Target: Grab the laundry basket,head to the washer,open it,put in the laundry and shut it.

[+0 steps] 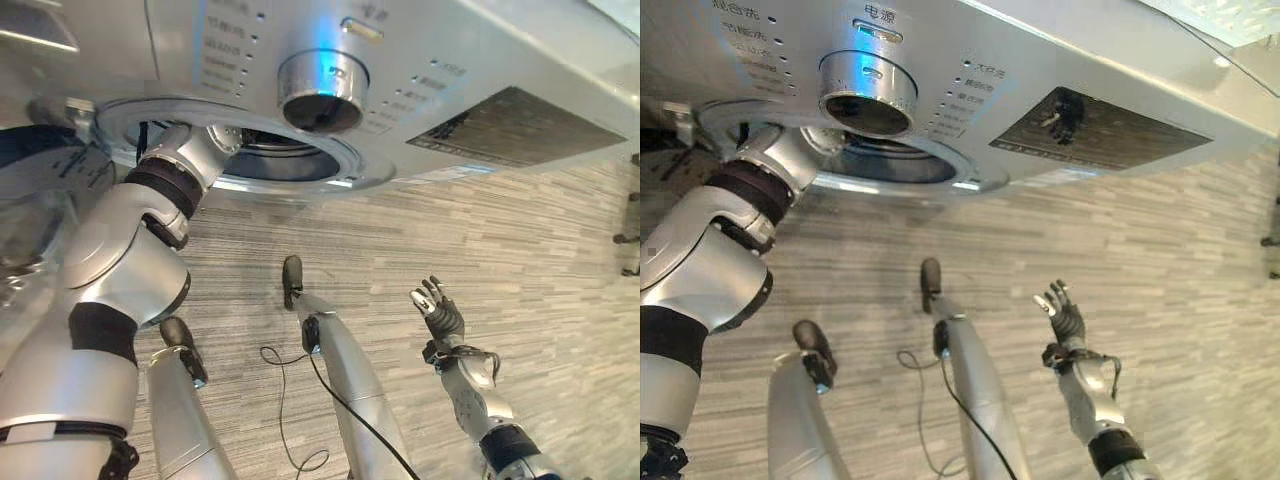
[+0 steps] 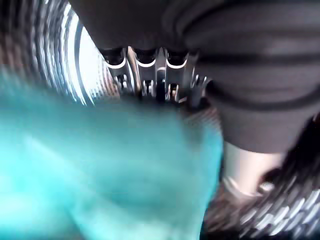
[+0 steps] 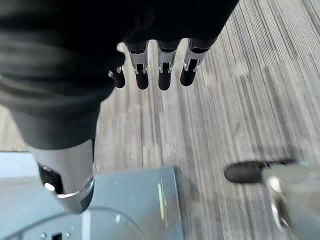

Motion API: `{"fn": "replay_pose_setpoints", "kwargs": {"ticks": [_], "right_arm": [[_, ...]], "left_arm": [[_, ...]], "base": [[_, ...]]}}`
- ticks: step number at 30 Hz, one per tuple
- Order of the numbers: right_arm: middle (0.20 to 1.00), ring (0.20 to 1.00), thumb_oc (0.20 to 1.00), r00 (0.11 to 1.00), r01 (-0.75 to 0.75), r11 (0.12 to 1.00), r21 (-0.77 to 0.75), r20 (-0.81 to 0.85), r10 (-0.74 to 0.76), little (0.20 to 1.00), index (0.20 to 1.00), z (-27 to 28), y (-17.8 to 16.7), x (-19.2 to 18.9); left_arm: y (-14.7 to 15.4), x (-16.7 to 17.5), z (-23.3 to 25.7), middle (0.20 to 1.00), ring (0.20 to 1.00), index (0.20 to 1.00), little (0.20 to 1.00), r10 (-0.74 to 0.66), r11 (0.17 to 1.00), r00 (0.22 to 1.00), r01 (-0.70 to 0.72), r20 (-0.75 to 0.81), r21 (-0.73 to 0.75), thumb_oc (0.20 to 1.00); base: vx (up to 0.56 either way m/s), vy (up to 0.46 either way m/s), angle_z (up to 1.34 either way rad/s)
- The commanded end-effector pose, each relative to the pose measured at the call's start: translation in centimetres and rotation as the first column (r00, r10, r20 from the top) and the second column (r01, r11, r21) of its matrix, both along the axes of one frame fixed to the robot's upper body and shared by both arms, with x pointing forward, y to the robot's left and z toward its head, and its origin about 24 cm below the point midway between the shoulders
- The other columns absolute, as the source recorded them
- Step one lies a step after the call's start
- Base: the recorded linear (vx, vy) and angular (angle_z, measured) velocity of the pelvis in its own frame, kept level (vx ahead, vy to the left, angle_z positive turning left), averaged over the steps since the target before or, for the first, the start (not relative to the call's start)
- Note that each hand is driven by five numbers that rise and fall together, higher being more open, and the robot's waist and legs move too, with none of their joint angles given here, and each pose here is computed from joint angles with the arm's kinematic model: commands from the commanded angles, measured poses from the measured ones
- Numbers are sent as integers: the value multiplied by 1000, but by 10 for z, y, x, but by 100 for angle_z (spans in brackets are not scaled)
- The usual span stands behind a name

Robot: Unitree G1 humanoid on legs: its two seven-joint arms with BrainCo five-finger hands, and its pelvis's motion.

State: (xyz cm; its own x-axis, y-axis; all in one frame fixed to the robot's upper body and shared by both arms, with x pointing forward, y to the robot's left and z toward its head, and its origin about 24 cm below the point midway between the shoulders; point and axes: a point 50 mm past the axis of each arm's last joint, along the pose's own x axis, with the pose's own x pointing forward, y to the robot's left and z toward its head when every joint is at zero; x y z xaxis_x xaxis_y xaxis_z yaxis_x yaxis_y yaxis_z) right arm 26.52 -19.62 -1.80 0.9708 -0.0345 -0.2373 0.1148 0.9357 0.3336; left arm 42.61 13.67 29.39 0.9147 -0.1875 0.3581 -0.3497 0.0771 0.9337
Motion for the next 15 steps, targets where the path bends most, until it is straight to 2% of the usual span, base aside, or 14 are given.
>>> {"fn": "replay_pose_setpoints", "kwargs": {"ticks": [1,3,5,6,7,10,11,12,15], "right_arm": [[1000,1000,1000,998,41,995,-86,54,-36,1000,1000,20,-38,4],[1000,1000,1000,998,44,995,-93,39,-40,1000,1000,18,-41,2],[1000,1000,1000,999,47,993,-109,2,-47,1000,1000,11,-45,-4],[1000,1000,1000,998,57,991,-119,-13,-59,1000,1000,7,-49,-7],[1000,1000,1000,998,56,991,-121,-14,-58,1000,1000,7,-49,-7],[1000,1000,1000,995,71,990,-124,-59,-79,1000,1000,-3,-49,-11],[1000,1000,1000,995,70,990,-126,-60,-78,1000,1000,-4,-49,-11],[1000,1000,1000,992,76,988,-134,-89,-88,1000,1000,-9,-49,-13],[1000,1000,1000,986,67,987,-146,-139,-88,1000,1000,-20,-46,-17]], "left_arm": [[-54,-10,25,1000,1000,1000,1000,-116,969,991,98,67,227,1000],[-55,-10,18,1000,1000,1000,1000,-121,961,991,105,49,255,1000],[-63,-17,3,1000,1000,1000,1000,-196,952,980,185,23,244,1000],[-62,-21,-4,1000,1000,1000,1000,-241,959,970,235,17,161,1000],[-61,-21,-5,1000,1000,1000,1000,-240,959,971,234,17,159,1000],[-61,-31,-29,1000,1000,1000,1000,-342,937,940,342,2,-72,1000],[-60,-31,-30,1000,1000,1000,1000,-341,937,940,341,0,-74,1000],[-68,-45,-44,1000,1000,1000,1000,-462,854,887,444,-1,-269,1000],[-71,-73,-77,1000,1000,1000,1000,-615,707,789,540,-18,-456,1000]], "base": [[11,-1,13],[10,12,15],[7,41,14],[0,36,8],[10,40,8],[-4,29,9],[-15,56,18],[-18,57,21],[-14,78,17]]}}
